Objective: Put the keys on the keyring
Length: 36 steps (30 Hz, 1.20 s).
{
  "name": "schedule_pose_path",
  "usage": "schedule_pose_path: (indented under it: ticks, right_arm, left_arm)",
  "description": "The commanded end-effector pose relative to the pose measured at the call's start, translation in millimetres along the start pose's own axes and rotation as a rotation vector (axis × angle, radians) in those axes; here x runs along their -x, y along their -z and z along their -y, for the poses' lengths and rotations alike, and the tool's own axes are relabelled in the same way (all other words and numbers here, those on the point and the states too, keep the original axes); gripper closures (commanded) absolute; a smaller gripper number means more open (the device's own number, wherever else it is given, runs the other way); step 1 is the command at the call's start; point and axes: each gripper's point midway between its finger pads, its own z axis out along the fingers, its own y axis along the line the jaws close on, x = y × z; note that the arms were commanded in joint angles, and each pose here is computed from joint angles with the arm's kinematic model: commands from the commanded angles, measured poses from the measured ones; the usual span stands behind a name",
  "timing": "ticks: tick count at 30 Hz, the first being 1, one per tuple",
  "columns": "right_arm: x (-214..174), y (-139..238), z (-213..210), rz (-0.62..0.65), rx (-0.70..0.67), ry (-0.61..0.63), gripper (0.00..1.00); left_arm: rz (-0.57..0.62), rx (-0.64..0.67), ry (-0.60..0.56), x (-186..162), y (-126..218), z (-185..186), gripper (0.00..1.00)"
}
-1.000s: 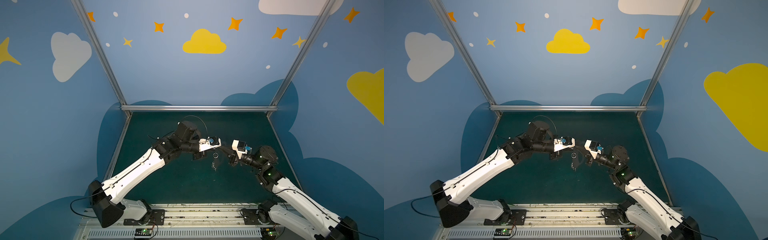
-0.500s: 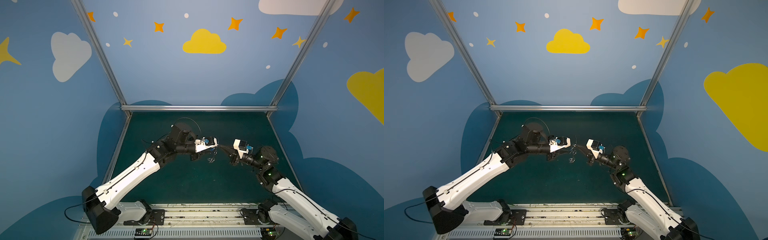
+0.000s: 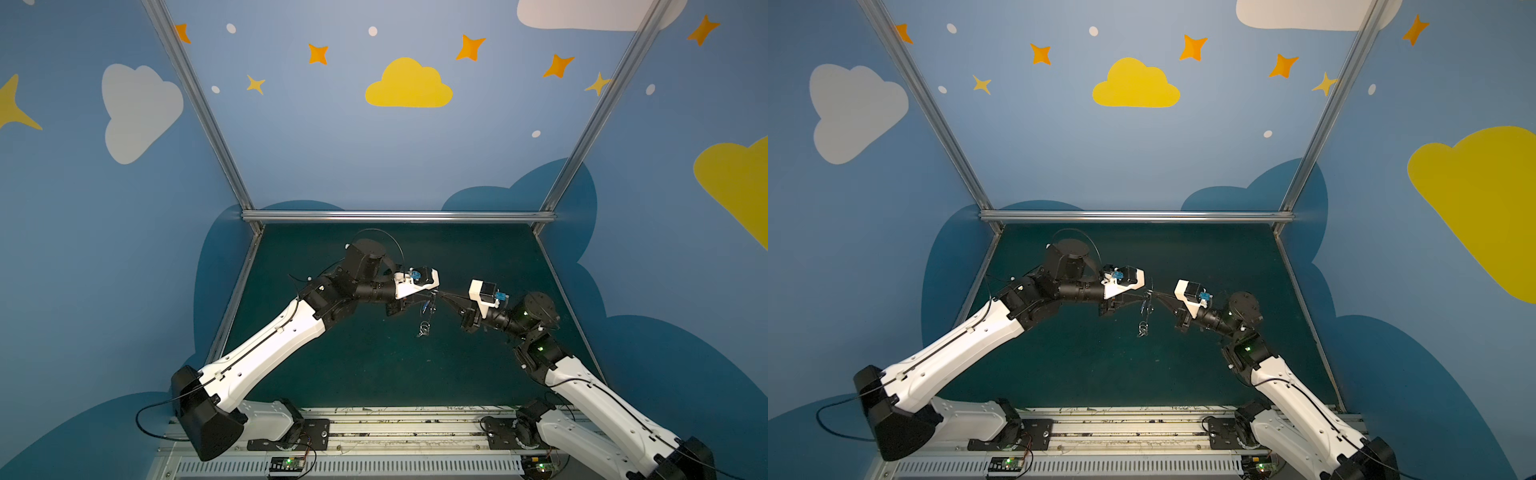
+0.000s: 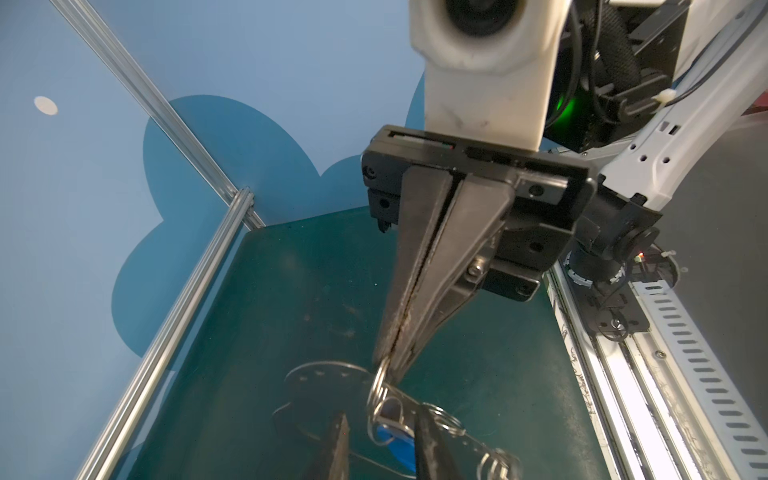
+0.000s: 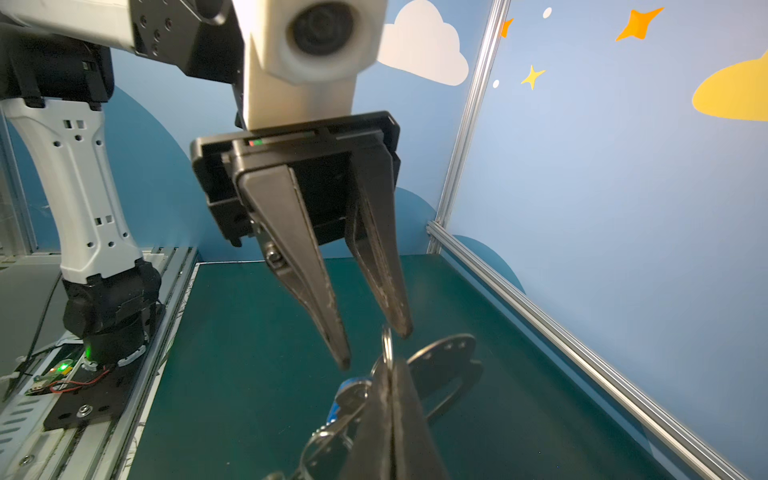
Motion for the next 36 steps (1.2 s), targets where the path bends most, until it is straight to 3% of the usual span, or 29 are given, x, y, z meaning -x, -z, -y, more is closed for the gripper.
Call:
schedule_pose_path:
  ticks: [1,10,17,22,23,25,27,33,36]
  right_arm:
    - [13.6,4.5,-5.7,0.049,0.020,0.027,1.00]
    - [12.8,3.7,-7.1,0.046,0.035,0.023,1.00]
    - [12.8,3.8,-5.2,0.046,0.023,0.022,1.00]
    - [11.1,3.9,-0.7,0.033,-0.004,0.014,1.00]
    - [10.0,4.3,0.5,0.023,-0.013,0.016,0.96]
    - [6.9,6.7,3.7,-0.001,-0.042,0.034,0.82]
    - [4.7,9.1,4.8,-0.031,-0.057,0.070,0.78]
    - [2.1,14.2,-1.8,-0.100,-0.027,0.222,0.78]
    - [4.7,14.6,-3.0,-0.094,-0.021,0.233,0.79]
  left_arm:
    - [0.038,-0.013,-0.008,14.0,0.8,-1.0,0.72]
    - [0.046,-0.026,-0.019,17.6,-2.6,-1.3,0.77]
    - [0.036,-0.037,-0.032,17.2,-3.2,1.6,0.97]
    - [0.016,-0.044,-0.043,16.7,-1.5,4.0,0.97]
    - [0.009,-0.041,-0.045,17.0,-0.6,3.4,0.97]
    - [-0.026,-0.037,-0.054,14.6,-0.2,3.4,0.97]
    - [-0.080,-0.030,-0.067,10.7,-0.2,2.8,0.97]
    - [-0.237,-0.029,-0.123,1.7,-1.2,3.5,0.97]
    - [-0.288,-0.027,-0.151,0.2,-2.8,3.6,0.97]
